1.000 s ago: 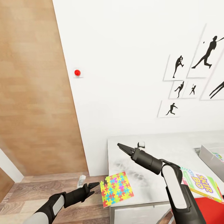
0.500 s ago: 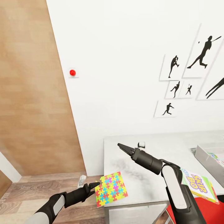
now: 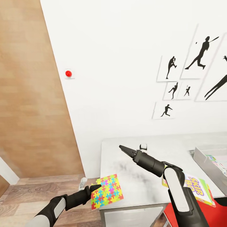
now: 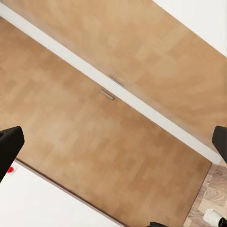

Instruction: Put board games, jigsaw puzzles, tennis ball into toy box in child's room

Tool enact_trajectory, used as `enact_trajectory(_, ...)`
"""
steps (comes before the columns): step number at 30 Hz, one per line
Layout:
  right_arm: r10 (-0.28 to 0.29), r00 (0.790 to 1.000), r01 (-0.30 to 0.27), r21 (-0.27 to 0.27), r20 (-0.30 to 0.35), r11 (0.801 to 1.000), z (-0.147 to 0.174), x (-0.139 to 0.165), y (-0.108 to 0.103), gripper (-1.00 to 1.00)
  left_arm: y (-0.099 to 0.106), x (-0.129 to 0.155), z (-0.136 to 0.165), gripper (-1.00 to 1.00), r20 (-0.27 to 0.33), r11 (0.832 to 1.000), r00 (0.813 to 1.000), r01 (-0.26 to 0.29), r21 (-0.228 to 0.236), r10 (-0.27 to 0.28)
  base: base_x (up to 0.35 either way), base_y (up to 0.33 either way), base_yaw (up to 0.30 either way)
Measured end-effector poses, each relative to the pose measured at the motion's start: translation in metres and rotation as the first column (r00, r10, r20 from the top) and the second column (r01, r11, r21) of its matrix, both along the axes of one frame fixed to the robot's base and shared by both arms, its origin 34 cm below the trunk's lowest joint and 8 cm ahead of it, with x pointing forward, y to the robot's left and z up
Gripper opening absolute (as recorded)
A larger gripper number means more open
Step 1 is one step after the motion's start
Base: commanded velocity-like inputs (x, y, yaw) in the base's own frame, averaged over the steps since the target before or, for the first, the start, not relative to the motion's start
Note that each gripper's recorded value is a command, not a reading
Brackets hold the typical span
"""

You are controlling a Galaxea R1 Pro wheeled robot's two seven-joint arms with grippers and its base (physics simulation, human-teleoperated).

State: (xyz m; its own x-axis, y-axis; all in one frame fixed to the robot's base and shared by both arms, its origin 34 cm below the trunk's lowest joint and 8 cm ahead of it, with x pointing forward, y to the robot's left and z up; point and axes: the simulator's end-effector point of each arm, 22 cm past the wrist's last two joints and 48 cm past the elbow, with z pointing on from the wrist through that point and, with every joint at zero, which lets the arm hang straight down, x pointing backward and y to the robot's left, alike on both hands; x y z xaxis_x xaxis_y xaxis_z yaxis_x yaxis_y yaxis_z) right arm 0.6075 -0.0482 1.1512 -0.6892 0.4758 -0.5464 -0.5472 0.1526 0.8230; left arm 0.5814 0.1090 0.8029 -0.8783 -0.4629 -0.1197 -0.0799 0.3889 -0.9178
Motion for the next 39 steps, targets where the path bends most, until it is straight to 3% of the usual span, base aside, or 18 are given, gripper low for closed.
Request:
enact_trajectory(1, 0.0, 1.0, 0.0, 0.0, 0.0, 1.0, 0.0, 0.0, 0.0, 1.0, 0.0, 0.0, 0.0, -1.0, 0.0, 1.0, 1.0, 0.0, 0.0, 0.0, 0.0, -0.015, 0.0)
enact_trajectory(19, -0.006, 1.0, 0.006, -0.004, -0.005, 1.0, 0.001, 0.0, -0.001, 1.0, 0.0, 0.001, 0.006, -1.0, -0.006, 1.0, 1.0, -0.013, -0.019, 0.013, 0.0, -0.001, 0.0)
enact_trajectory(28, -0.007, 1.0, 0.007, -0.004, -0.006, 1.0, 0.008, -0.002, -0.002, 1.0, 0.009, -0.002, 0.012, -1.0, 0.002, 1.0, 1.0, -0.003, 0.004, 0.003, 0.0, 0.0, 0.0)
enact_trajectory(32, -0.007, 1.0, 0.007, -0.004, -0.006, 1.0, 0.012, -0.004, -0.002, 1.0, 0.015, 0.004, 0.038, -1.0, 0.018, 0.998, 1.0, 0.01, -0.062, -0.009, 0.0, 0.0, 0.0)
enact_trajectory(34, -0.008, 1.0, 0.008, -0.004, -0.006, 1.0, 0.012, -0.004, -0.003, 1.0, 0.023, 0.014, 0.062, -1.0, 0.069, 0.994, 0.997, 0.025, -0.104, -0.018, 0.0, 0.0, 0.0)
enact_trajectory(36, -0.009, 1.0, 0.009, -0.008, -0.005, 1.0, 0.012, -0.004, -0.004, 1.0, 0.038, 0.021, 0.077, -1.0, 0.101, 0.993, 0.995, 0.032, -0.112, -0.021, 0.0, 0.0, 0.0)
enact_trajectory(39, -0.012, 1.0, 0.012, -0.022, -0.006, 1.0, 0.009, -0.003, -0.009, 1.0, 0.074, 0.023, 0.085, -1.0, 0.059, 0.994, 0.998, 0.023, -0.11, -0.016, 0.0, 0.0, 0.0)
